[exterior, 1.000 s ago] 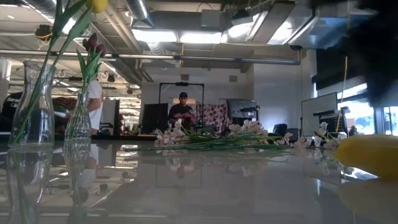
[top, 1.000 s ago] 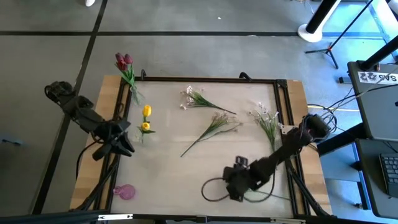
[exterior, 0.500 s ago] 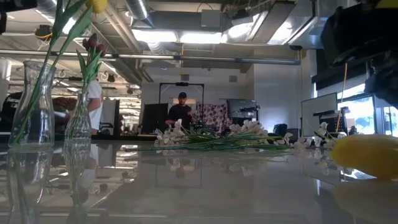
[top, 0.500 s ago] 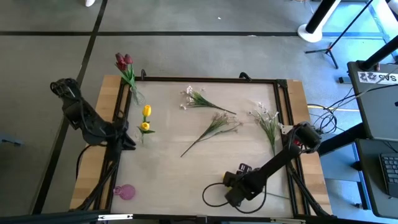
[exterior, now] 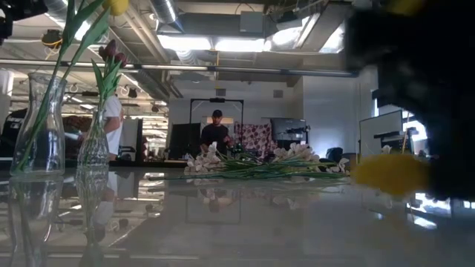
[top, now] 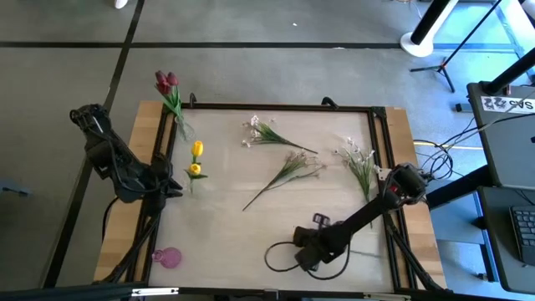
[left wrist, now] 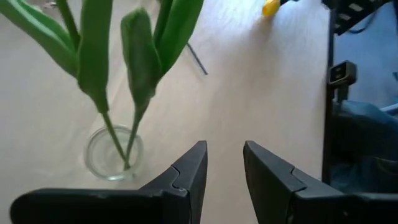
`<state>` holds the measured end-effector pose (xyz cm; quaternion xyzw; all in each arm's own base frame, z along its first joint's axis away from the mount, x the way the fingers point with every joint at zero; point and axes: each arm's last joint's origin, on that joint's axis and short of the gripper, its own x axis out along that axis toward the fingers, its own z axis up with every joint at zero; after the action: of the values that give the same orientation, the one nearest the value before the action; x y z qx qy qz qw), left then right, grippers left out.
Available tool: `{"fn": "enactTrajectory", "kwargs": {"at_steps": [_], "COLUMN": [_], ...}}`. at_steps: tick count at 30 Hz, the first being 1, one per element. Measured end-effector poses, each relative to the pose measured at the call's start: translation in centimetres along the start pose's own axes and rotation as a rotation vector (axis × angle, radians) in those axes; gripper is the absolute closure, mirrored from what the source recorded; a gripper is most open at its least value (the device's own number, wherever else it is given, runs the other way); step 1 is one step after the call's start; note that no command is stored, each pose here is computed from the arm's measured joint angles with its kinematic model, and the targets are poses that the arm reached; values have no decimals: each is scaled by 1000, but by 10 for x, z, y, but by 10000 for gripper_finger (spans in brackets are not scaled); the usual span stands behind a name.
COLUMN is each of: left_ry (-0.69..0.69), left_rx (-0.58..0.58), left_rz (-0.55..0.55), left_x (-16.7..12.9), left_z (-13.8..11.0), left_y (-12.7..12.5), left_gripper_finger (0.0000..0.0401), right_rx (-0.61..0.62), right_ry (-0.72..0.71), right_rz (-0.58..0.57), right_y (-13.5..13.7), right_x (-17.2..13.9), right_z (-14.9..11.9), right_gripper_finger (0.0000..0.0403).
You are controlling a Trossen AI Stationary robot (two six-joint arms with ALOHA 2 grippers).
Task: Sort flowers into vase by color
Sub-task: Put the yellow flower into the bottom transparent vase
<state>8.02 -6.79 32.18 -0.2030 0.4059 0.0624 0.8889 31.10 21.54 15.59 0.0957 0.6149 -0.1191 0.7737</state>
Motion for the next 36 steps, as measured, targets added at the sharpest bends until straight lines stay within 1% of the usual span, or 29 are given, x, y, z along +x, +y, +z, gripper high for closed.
{"fn": "enactTrajectory", "kwargs": {"at_steps": [3,6,10,12,15,19,22,26,31,34,36], "left_ry": [-11,-21,-28,-28,-28,-27,-26,-19,-22,-28,-26], "left_rx": [1,4,7,8,8,2,1,19,53,79,94], "left_rz": [8,19,31,31,32,31,30,12,-40,-34,-26], "left_x": [0,0,0,0,0,0,0,-1,-3,-5,-5], "left_z": [0,0,0,0,0,0,0,-2,-5,-7,-8], "left_y": [0,1,2,2,2,2,2,0,-5,-4,-4], "left_gripper_finger": [300,300,300,300,300,300,300,300,300,300,300], "right_rx": [-50,-129,-211,-250,-273,-292,-293,-290,-232,-186,-144], "right_ry": [-128,-323,-713,-885,-1127,-1415,-1585,-1785,-1950,-2049,-2093], "right_rz": [8,5,45,108,193,267,282,266,261,259,283], "right_y": [7,18,35,40,37,21,3,-19,-42,-57,-66], "right_x": [-23,-50,-85,-98,-114,-126,-130,-122,-104,-92,-86], "right_z": [16,37,75,93,117,139,151,165,182,189,193], "right_gripper_finger": [381,394,386,386,395,391,391,397,393,398,396]}}
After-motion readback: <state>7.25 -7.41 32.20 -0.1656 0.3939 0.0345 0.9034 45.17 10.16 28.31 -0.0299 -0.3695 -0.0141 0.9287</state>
